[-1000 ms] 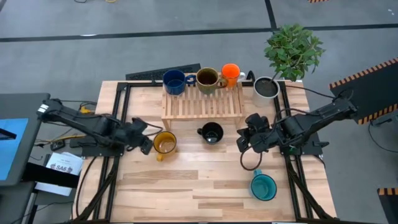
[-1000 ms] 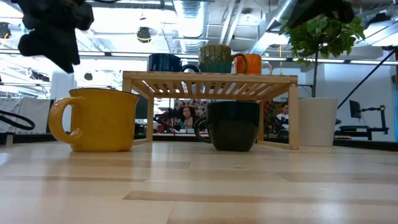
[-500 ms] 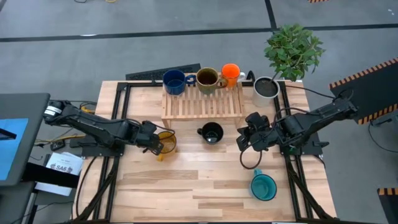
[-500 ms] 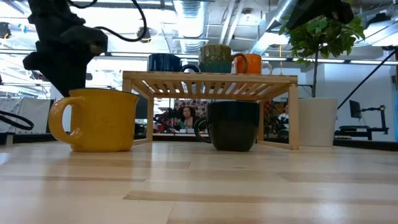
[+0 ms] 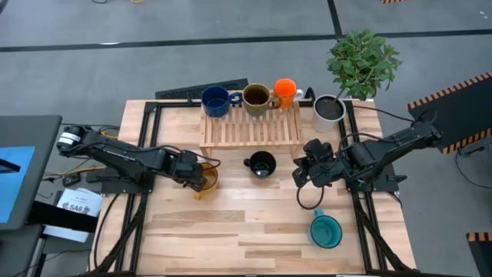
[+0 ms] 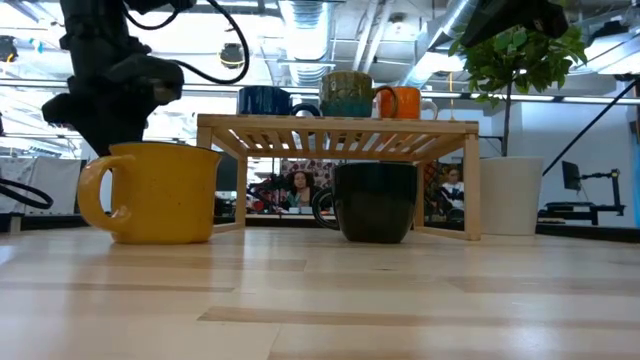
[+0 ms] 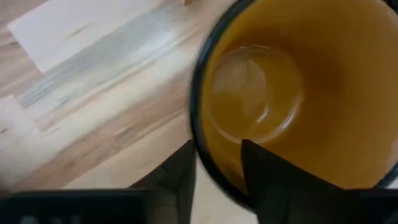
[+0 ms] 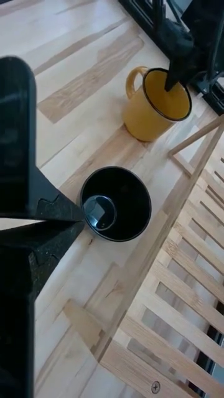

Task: Place coffee mugs
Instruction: Put the yellow mug on the shelf

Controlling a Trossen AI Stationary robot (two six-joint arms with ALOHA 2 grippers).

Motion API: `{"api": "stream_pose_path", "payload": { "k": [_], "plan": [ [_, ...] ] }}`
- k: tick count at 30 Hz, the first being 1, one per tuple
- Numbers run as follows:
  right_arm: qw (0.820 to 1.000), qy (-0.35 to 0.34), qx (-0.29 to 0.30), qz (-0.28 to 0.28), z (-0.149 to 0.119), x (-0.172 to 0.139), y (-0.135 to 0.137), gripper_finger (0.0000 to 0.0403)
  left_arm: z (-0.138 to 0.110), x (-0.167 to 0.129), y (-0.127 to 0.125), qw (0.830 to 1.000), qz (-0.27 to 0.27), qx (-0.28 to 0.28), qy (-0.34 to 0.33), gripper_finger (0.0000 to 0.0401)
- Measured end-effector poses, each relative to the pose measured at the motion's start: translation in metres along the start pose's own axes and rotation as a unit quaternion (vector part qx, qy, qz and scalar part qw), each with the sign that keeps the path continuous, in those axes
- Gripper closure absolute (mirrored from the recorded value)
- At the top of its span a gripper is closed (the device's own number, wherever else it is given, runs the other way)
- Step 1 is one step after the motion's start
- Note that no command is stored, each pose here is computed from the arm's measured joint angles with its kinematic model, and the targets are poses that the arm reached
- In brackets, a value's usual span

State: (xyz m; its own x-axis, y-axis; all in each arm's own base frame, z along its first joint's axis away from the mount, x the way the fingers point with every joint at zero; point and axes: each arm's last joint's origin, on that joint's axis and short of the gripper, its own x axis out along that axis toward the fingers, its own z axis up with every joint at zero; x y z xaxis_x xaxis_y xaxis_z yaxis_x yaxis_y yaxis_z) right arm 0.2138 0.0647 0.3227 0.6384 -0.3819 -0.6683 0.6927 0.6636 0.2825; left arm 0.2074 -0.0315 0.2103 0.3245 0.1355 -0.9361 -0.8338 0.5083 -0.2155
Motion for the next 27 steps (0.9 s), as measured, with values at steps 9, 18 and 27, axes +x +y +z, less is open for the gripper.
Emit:
{"api": "stream_pose_path", "payload": {
  "k": [9, 18, 27],
  "plan": [
    [1.000, 0.000, -0.004, -0.001, 0.000, 0.000, 0.000, 0.0385, 0.001, -0.033, -0.003, 0.994, -0.085, 0.036, 0.059, 0.0394],
    [1.000, 0.000, -0.004, 0.000, 0.000, 0.000, 0.000, 0.0379, 0.047, -0.138, -0.014, 0.980, -0.178, 0.077, -0.047, 0.0399],
    [1.000, 0.000, -0.003, 0.000, 0.000, 0.000, 0.000, 0.0366, 0.127, -0.175, -0.024, 0.981, -0.053, 0.150, -0.109, 0.0400]
  ]
}}
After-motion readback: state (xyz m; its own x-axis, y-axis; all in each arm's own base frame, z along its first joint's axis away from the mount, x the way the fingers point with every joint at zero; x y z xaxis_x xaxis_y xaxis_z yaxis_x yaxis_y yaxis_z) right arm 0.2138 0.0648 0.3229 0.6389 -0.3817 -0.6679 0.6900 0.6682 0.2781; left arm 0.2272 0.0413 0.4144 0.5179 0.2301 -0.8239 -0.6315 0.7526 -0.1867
